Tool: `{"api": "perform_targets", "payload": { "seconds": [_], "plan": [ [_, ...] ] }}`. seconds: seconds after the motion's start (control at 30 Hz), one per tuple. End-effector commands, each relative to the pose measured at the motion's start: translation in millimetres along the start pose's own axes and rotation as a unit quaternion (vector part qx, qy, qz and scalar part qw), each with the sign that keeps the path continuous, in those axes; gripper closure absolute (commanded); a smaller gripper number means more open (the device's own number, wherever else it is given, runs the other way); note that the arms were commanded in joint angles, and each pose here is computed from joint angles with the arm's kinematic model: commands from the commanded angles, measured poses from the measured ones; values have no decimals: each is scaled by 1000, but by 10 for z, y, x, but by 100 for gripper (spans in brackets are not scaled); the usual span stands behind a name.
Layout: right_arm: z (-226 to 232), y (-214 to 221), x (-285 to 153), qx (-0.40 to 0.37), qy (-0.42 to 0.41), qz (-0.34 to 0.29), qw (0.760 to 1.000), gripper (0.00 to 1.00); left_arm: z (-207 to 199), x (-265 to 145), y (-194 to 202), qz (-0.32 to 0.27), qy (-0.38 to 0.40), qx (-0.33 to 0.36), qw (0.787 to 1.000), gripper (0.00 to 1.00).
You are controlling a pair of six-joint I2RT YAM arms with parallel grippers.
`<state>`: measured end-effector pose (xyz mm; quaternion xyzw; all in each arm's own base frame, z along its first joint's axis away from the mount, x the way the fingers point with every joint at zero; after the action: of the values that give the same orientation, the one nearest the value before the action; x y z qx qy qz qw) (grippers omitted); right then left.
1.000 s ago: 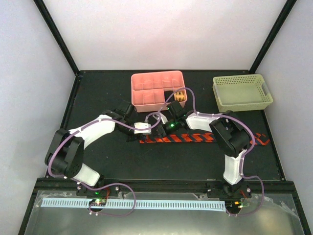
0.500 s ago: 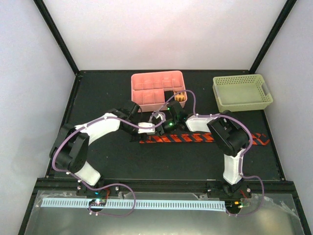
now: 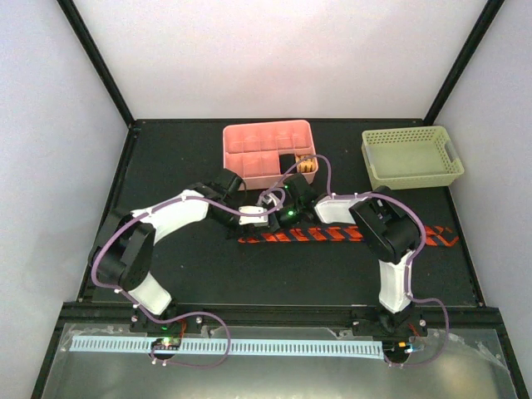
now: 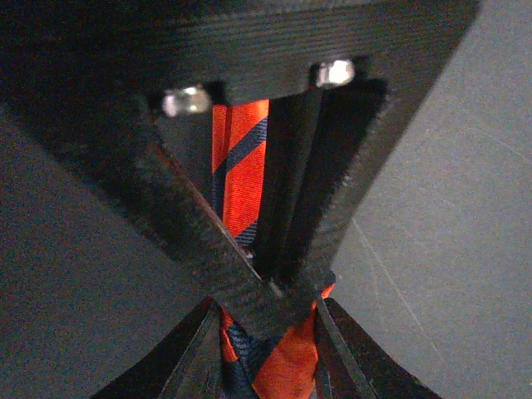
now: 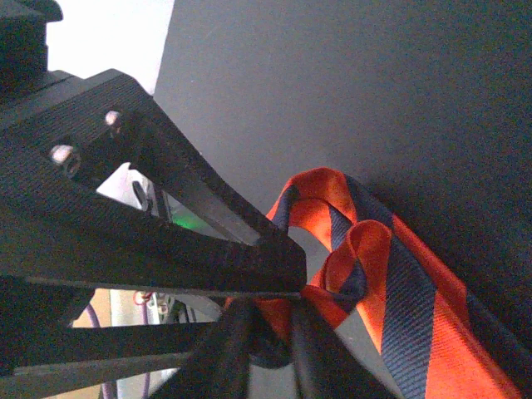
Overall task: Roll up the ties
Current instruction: Roll the tie at the center of the board.
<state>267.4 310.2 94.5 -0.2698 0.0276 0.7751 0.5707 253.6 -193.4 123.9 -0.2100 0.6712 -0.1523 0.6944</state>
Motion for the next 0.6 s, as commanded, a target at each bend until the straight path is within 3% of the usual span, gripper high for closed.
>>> {"api": "perform_targets", "payload": {
  "seconds": [0.0, 0.1, 0.2, 0.23, 0.33, 0.57],
  "plan": [
    [-45, -12, -32, -11, 15, 1, 1000, 98, 90, -44, -95, -3, -17, -3, 1000, 66],
    [-97, -5, -100, -13, 22, -3, 1000, 98, 68, -47, -45, 0, -14, 0, 1000, 44],
    [-156, 10, -153, -17, 30, -9, 999, 98, 42, 1, 14, 2, -18, 7, 1000, 8],
    [-174, 13, -161, -18, 30, -10, 999, 98, 37, 24, 17, 3, -22, 11, 1000, 3],
    [-233, 19, -161, -16, 29, -10, 999, 98, 93, 84, -17, 6, -52, 16, 999, 1],
    [-341, 32, -191, -7, 32, -11, 999, 98, 90, 332, -28, 52, -37, 28, 998, 5]
  ]
}}
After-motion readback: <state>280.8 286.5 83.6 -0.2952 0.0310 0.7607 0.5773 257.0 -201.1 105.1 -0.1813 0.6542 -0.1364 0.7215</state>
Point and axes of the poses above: each gripper's point midway between its finger pads, its own x axis out along the fingers, its own z axis along the line the jaws close on, y = z × x, the point moved 7 cm from there along -x, back along the fingers, and after that the axes turned 1 degree about x, right-handed, at the moved point
